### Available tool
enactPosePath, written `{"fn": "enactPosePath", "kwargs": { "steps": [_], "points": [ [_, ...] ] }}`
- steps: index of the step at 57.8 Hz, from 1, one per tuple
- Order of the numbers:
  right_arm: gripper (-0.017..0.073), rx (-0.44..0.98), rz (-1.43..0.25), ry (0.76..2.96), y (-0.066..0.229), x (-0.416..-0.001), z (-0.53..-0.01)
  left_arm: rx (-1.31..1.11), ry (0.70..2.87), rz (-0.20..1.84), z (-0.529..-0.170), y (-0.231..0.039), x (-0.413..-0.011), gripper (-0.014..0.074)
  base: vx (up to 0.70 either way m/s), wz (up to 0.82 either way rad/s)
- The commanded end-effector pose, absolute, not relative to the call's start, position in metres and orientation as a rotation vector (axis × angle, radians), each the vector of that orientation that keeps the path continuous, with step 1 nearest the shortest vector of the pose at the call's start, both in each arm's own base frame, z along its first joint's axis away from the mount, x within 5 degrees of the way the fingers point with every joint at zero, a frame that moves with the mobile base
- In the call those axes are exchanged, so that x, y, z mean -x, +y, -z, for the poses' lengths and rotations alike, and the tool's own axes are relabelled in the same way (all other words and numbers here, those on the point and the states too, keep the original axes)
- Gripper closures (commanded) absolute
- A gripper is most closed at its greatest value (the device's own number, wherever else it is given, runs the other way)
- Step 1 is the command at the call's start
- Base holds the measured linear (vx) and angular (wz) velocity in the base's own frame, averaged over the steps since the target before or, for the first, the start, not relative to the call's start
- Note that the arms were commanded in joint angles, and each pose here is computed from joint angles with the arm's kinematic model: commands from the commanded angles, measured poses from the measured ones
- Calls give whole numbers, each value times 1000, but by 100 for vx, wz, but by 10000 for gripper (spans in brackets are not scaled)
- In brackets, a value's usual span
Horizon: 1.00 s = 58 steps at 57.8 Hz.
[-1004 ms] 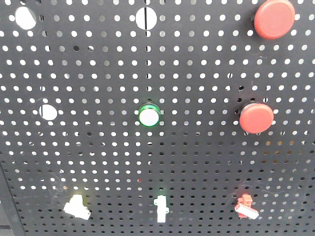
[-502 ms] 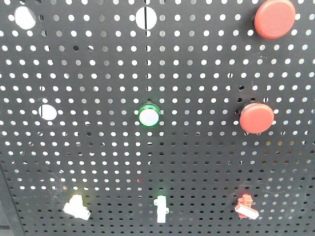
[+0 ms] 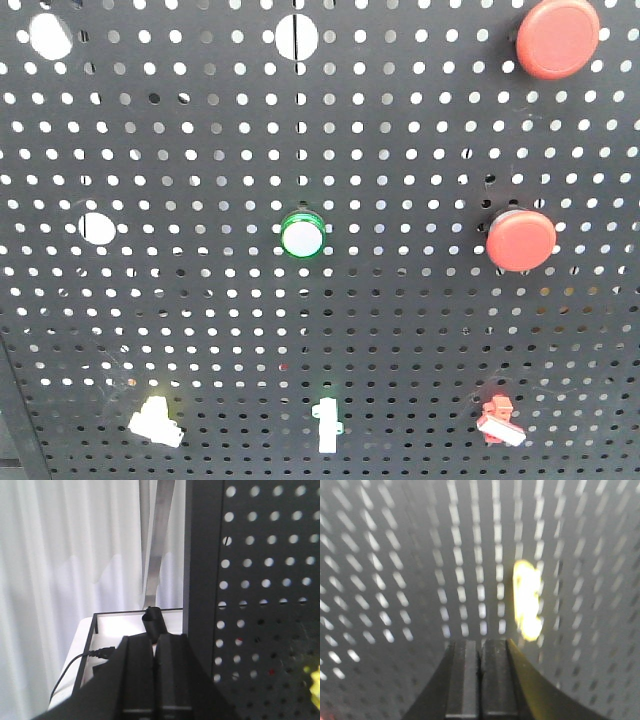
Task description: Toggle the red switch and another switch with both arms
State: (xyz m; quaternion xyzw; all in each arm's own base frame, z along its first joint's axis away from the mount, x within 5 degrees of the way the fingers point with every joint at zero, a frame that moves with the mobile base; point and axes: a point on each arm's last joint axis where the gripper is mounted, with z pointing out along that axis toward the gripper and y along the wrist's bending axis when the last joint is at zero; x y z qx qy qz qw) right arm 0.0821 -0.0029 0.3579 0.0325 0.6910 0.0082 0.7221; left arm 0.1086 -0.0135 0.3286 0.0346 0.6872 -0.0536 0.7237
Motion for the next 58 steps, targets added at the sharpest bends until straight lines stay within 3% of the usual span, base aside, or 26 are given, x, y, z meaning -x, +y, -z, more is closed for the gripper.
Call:
{"fn": "enactPosePath", "kwargs": {
  "steps": [1,13,31,44,58],
  "points": [
    [565,-79,-21,1432,-3,-82,-375,-16,1339,189,-354,-14,-111,591,0,0],
    [565,-79,-21,1433,-3,-82,-375,-147,1347,296,-353,-31,-109,591,0,0],
    [565,-78,-20,1434,-3,-82,-375,-564,1394,495,-334,-93,-118,591,0,0],
    [565,-73,-14,1454,-3,-82,-373,-600,1448,476,-332,-113,-145,591,0,0],
    [565,-50,-8,1502,-2,-83,-369,-525,1501,425,-339,-108,-165,591,0,0]
  ]
}}
